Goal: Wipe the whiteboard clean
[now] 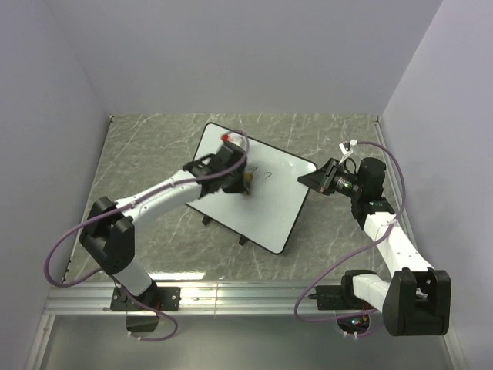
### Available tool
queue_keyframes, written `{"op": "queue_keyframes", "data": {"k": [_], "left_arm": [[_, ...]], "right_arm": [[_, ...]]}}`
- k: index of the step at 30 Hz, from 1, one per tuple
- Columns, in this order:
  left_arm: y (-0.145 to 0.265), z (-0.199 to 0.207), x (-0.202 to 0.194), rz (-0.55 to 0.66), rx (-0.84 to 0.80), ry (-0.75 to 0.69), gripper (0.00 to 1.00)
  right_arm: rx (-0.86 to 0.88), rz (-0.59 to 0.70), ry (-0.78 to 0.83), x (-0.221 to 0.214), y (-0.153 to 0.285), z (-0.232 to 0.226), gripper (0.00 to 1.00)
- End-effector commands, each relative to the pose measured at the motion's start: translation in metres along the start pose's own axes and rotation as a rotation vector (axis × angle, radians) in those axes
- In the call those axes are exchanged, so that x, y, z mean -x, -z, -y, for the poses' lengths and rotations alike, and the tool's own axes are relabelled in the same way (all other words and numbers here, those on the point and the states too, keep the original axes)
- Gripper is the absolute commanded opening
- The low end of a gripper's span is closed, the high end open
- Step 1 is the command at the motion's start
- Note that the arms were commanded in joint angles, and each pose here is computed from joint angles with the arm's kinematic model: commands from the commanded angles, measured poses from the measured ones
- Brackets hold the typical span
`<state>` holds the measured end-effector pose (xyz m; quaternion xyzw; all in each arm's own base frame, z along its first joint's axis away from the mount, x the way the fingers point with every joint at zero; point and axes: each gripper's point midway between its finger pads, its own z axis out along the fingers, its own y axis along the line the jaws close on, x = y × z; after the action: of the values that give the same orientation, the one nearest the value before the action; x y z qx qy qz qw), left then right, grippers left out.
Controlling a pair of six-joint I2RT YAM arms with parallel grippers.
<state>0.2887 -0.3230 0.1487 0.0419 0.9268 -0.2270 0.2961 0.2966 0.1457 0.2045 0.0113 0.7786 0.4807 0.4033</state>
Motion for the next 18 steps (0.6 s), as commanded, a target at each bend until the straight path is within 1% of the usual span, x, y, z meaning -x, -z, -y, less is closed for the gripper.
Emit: {"op": "queue_keyframes", "data": {"k": [1,2,3,4,5,6,7,8,9,10,11,12,14,18], "left_arm": [[0.004,-0.072,0.052,0.094,0.161,0.006,0.00],[-0.002,-0.084,0.058,0.090,0.182,-0.007,0.00],[-0.002,-0.088,0.071,0.110,0.188,-0.002,0.00],[-0.004,-0.102,0.082,0.124,0.210,0.014,0.00],[-0.011,-0.111,0.086,0.117,0.229,0.001,0.00],[-0.012,-0.112,0.100,0.141,0.231,0.002,0.00],[-0.014,-0.122,0.109,0.149,0.250,0.016,0.00],[-0.025,-0.129,0.110,0.129,0.263,0.019,0.00],[-0.026,-0.129,0.122,0.145,0.260,0.028,0.00],[-0.028,-0.135,0.126,0.138,0.273,0.041,0.00],[-0.038,-0.138,0.123,0.115,0.275,0.043,0.00],[-0.038,-0.134,0.131,0.128,0.267,0.044,0.00],[-0.043,-0.126,0.134,0.117,0.235,0.046,0.00],[-0.042,-0.092,0.138,0.105,0.102,0.028,0.00]], "right_arm": [[-0.011,0.039,0.076,0.017,0.002,-0.007,0.00],[-0.012,0.039,0.078,0.017,0.002,-0.006,0.00],[-0.010,0.039,0.081,0.017,0.002,-0.007,0.00],[-0.011,0.039,0.080,0.016,0.002,-0.006,0.00],[-0.011,0.040,0.081,0.016,0.002,-0.006,0.00],[-0.007,0.041,0.081,0.016,0.002,-0.007,0.00],[-0.006,0.039,0.080,0.016,0.002,-0.007,0.00],[-0.005,0.039,0.081,0.016,0.001,-0.007,0.00],[-0.005,0.039,0.080,0.016,0.001,-0.007,0.00],[-0.001,0.038,0.081,0.017,0.001,-0.008,0.00],[-0.002,0.037,0.081,0.017,0.001,-0.008,0.00],[0.000,0.037,0.081,0.018,0.001,-0.009,0.00],[0.000,0.036,0.089,0.020,0.001,-0.010,0.00],[-0.002,0.036,0.094,0.020,0.001,-0.010,0.00]]}}
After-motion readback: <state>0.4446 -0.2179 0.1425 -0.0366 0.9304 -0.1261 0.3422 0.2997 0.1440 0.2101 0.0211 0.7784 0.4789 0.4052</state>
